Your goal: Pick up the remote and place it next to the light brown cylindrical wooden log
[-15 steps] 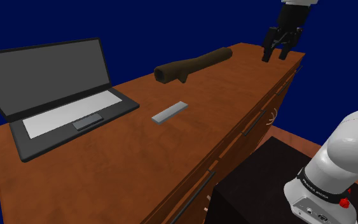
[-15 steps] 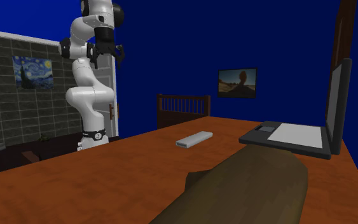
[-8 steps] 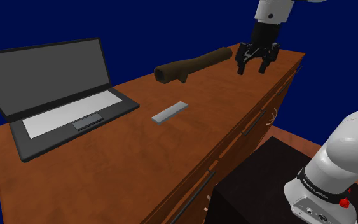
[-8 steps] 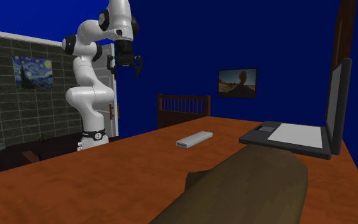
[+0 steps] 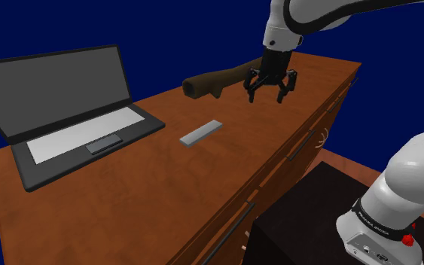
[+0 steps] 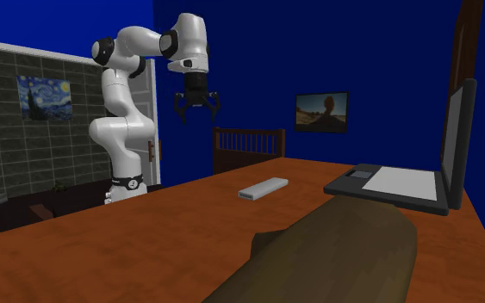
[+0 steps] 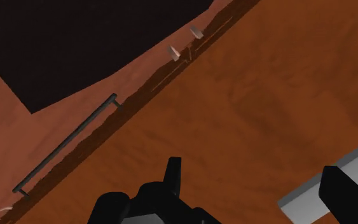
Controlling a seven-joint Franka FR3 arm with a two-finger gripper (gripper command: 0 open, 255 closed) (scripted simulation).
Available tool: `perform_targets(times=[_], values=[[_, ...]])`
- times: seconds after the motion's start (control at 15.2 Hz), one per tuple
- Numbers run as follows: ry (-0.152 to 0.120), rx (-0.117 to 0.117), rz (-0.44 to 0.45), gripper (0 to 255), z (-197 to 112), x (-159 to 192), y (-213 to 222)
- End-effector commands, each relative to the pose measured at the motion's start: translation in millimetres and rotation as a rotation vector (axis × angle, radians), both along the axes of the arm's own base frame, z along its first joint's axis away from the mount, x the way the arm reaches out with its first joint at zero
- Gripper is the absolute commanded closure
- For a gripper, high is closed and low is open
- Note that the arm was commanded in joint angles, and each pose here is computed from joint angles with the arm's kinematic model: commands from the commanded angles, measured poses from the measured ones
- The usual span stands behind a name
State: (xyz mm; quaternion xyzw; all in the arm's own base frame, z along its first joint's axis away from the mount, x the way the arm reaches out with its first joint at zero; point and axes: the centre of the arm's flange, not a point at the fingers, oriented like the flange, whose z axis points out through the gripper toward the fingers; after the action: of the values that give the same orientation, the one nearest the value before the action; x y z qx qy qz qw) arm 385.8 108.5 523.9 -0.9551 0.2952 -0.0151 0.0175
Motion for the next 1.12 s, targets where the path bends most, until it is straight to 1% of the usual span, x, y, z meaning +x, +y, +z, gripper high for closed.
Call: perform_targets(times=[0.0,0.53,1.06], values=[[0.003,0.002,-0.063,0,-16,17,16],[0.017,0.004,-0.295,0,-72,91,68],[0.031,0.006,-0.528,0,-130,175,101]])
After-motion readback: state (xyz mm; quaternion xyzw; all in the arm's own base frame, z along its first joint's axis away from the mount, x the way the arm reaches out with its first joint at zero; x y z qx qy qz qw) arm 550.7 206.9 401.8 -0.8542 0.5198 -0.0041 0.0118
